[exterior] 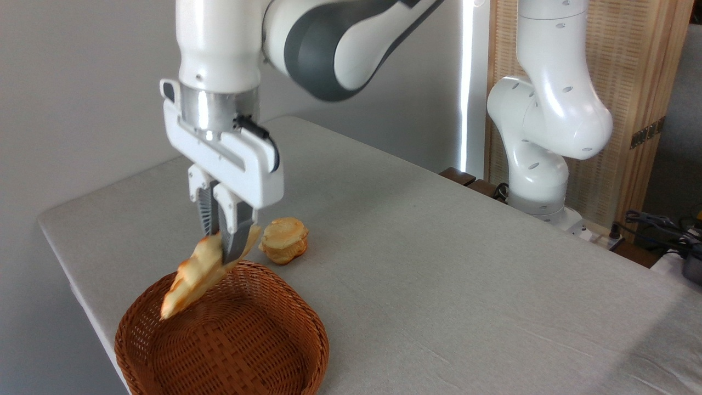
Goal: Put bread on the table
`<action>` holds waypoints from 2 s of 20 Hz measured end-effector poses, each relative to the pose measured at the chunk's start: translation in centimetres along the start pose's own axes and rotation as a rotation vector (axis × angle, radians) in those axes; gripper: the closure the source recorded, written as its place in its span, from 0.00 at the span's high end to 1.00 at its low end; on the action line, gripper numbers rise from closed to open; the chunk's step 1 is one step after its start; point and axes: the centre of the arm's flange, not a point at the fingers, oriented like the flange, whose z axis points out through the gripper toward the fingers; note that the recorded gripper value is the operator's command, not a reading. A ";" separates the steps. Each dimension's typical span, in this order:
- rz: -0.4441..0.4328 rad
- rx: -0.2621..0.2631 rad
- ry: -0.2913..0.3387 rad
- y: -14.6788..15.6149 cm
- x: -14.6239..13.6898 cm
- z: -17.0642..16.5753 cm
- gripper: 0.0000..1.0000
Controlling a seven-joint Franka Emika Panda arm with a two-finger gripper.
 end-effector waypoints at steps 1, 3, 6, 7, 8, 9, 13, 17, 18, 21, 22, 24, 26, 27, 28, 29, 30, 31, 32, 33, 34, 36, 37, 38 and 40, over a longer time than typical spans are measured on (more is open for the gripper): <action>0.000 -0.008 -0.010 0.2 -0.4 -0.7 0.26; -0.002 -0.032 -0.039 0.6 -1.5 -1.8 0.26; 0.008 -0.076 -0.083 1.0 -4.1 -2.6 0.28; 0.009 -0.087 -0.092 1.1 -5.0 -2.7 0.29; 0.016 -0.096 -0.100 1.2 -5.8 -2.6 0.30; 0.031 -0.103 -0.109 1.3 -6.6 -2.4 0.32; 0.068 -0.116 -0.170 2.2 -9.3 -0.6 0.52; 0.106 -0.116 -0.236 2.6 -10.8 1.4 1.00; 0.112 -0.121 -0.244 2.7 -11.0 1.8 1.00; 0.116 -0.127 -0.252 2.9 -11.2 2.3 1.00; 0.118 -0.127 -0.253 2.9 -11.2 2.3 1.00; 0.120 -0.128 -0.254 3.0 -11.1 2.4 1.00; 0.121 -0.128 -0.254 3.1 -11.1 2.4 1.00; 0.122 -0.127 -0.253 3.1 -11.1 2.4 1.00; 0.122 -0.126 -0.252 3.1 -11.0 2.4 1.00; 0.123 -0.125 -0.251 3.1 -11.0 2.4 1.00; 0.123 -0.123 -0.249 3.0 -10.9 2.3 1.00; 0.124 -0.120 -0.245 3.0 -10.8 2.1 1.00; 0.124 -0.117 -0.242 3.0 -10.7 2.0 1.00; 0.125 -0.114 -0.238 2.9 -10.6 1.8 1.00; 0.126 -0.106 -0.229 2.8 -10.3 1.4 1.00; 0.130 -0.077 -0.195 2.4 -9.5 -0.2 1.00; 0.132 -0.055 -0.171 2.1 -8.9 -1.2 1.00; 0.135 -0.031 -0.143 1.8 -8.3 -2.1 1.00; 0.138 0.019 -0.087 1.3 -7.4 -3.4 1.00</action>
